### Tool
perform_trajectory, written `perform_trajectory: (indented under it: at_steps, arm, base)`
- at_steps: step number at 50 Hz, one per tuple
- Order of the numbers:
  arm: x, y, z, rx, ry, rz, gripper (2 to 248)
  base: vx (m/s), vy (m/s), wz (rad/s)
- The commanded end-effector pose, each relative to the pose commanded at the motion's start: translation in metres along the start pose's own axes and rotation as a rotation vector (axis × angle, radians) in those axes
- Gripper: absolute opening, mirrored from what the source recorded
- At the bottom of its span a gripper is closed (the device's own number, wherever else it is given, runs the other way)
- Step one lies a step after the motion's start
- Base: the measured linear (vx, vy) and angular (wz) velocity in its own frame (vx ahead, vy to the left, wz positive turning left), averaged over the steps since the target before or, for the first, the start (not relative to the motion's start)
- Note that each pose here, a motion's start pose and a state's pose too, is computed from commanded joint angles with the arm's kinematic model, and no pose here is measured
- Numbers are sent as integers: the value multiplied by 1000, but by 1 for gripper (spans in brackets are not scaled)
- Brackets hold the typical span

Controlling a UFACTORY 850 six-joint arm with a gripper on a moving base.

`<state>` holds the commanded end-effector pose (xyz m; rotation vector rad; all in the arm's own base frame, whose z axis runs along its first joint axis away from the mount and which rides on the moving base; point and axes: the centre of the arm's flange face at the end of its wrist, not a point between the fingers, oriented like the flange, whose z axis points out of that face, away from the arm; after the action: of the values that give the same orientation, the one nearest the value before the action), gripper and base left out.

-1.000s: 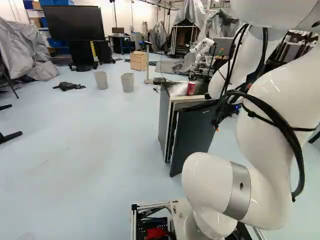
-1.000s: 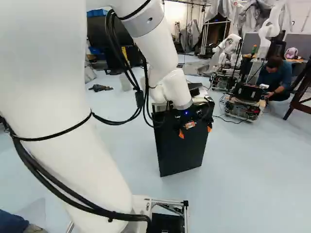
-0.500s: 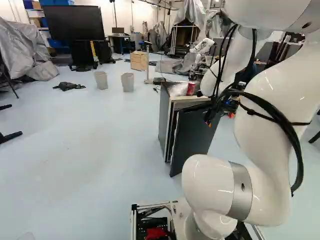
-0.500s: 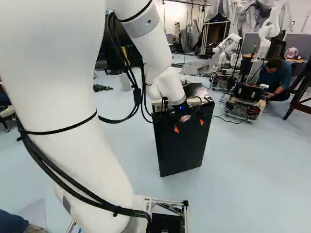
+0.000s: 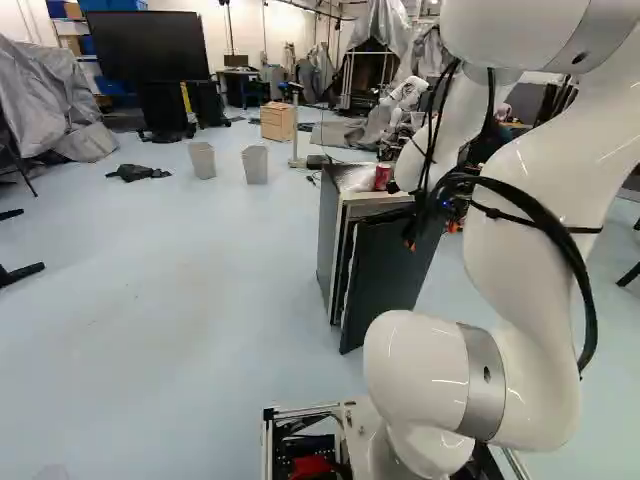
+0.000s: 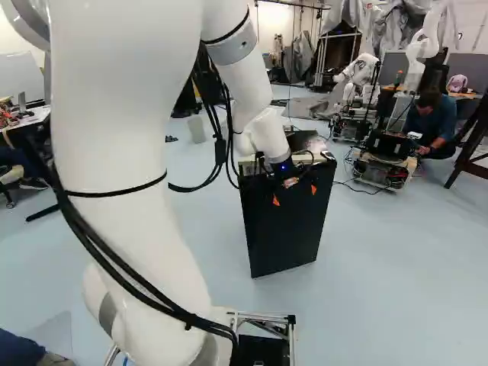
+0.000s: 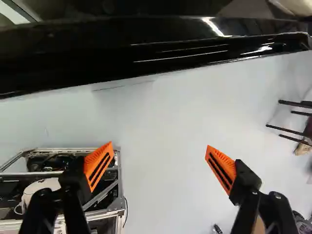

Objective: Grab a drink from the fridge

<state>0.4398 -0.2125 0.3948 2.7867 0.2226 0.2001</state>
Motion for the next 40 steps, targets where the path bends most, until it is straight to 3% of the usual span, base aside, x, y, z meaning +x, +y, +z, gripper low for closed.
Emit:
perform_trajectory:
  at_steps: [40]
  arm:
    - [44,-1,6,-6,33,-37,247]
  base:
    - [0,0,0]
